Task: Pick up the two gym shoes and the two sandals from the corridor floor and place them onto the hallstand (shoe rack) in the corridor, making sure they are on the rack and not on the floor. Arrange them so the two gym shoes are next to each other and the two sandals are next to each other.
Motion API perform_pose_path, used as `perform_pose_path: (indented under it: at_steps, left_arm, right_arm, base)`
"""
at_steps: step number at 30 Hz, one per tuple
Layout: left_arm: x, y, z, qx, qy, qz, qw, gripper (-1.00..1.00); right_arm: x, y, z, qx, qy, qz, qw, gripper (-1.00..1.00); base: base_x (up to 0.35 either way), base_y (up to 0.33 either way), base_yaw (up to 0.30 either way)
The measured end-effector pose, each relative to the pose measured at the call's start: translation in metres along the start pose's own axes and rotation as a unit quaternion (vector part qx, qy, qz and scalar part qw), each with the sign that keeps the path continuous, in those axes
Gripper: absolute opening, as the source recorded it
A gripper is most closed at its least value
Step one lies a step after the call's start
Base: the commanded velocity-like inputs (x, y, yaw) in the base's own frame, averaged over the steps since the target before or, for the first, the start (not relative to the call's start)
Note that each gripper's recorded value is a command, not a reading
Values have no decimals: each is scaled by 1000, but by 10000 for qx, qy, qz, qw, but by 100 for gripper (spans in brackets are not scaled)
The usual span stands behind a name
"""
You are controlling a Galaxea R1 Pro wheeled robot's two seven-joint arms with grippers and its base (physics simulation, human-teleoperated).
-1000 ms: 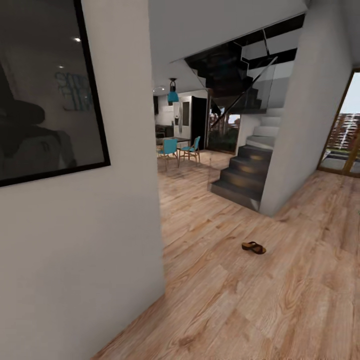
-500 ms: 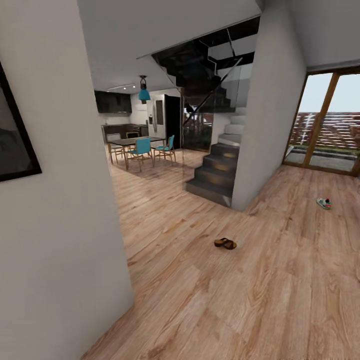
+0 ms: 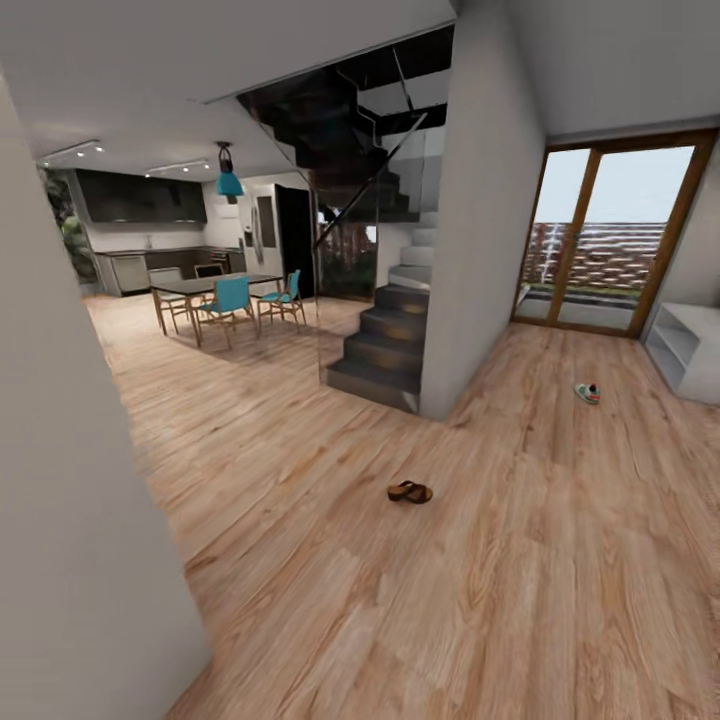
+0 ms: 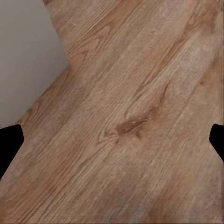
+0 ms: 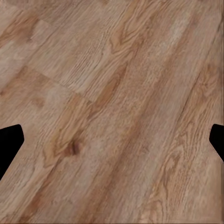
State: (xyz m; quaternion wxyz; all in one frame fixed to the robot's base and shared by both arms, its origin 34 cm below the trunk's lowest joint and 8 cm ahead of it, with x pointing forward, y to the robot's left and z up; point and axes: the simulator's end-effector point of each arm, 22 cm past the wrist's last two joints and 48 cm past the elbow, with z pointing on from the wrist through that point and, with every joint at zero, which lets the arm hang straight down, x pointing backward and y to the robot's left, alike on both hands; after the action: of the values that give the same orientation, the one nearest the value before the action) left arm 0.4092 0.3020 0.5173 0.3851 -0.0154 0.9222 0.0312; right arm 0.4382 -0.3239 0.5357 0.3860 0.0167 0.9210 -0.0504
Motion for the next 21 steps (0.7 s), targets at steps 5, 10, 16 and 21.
perform_pose_path:
  at_steps: [5, 10, 16, 21]
  left_arm:
    - [1, 0, 0, -5, 11, 0, 10000, 100]
    - [2, 0, 0, -5, 23, 1, 10000, 100]
    - [3, 0, 0, -10, 36, 2, 10000, 100]
    - [4, 0, 0, -8, 48, 3, 10000, 100]
  right_arm:
    - [1, 0, 0, -3, 12, -1, 10000, 100]
    - [2, 1, 0, -4, 20, -1, 10000, 100]
    - [3, 1, 0, -5, 32, -3, 10000, 100]
    - [4, 1, 0, -5, 39, -4, 10000, 100]
  base:
    - [332, -3, -279]
    - [335, -1, -279]
    - [335, 34, -279]
    - [335, 65, -278]
